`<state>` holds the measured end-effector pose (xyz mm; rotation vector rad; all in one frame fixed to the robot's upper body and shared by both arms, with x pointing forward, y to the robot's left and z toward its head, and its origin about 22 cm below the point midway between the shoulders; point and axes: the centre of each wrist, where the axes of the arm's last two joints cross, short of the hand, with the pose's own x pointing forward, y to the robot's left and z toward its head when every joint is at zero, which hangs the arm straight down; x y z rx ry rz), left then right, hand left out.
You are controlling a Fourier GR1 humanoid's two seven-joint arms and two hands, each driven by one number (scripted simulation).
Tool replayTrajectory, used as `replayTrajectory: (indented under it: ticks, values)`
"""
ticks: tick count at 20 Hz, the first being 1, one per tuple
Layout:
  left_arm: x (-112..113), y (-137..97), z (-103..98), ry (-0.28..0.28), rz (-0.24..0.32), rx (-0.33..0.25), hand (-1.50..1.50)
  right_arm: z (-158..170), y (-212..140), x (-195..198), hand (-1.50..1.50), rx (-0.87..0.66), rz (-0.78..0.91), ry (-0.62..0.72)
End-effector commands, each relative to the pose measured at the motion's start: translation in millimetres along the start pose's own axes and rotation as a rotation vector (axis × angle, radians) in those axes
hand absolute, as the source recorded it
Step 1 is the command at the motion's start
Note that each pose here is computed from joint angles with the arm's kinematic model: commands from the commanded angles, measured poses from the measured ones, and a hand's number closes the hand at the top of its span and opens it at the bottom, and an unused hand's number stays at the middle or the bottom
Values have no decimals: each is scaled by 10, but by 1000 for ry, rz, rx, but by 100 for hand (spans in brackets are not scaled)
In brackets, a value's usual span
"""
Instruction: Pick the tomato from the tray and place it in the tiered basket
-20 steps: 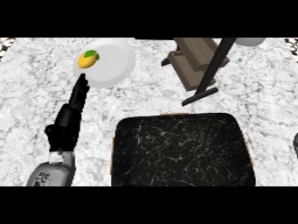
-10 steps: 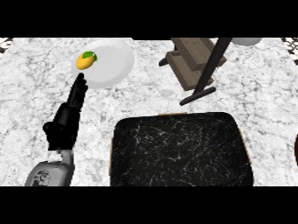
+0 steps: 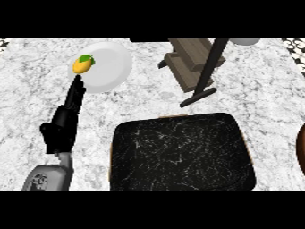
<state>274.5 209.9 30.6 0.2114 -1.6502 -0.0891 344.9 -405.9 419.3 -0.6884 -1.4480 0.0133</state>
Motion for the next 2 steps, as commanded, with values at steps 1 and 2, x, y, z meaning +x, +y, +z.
replayTrajectory:
  ticks: [1, 2]
  values:
    - [31, 52, 83, -6, 3, 14, 0, 143, -582, -507, -150, 8, -36, -6]
    - [-117, -37, 24, 4, 1, 15, 0, 190, -776, -584, -150, 17, -27, -20]
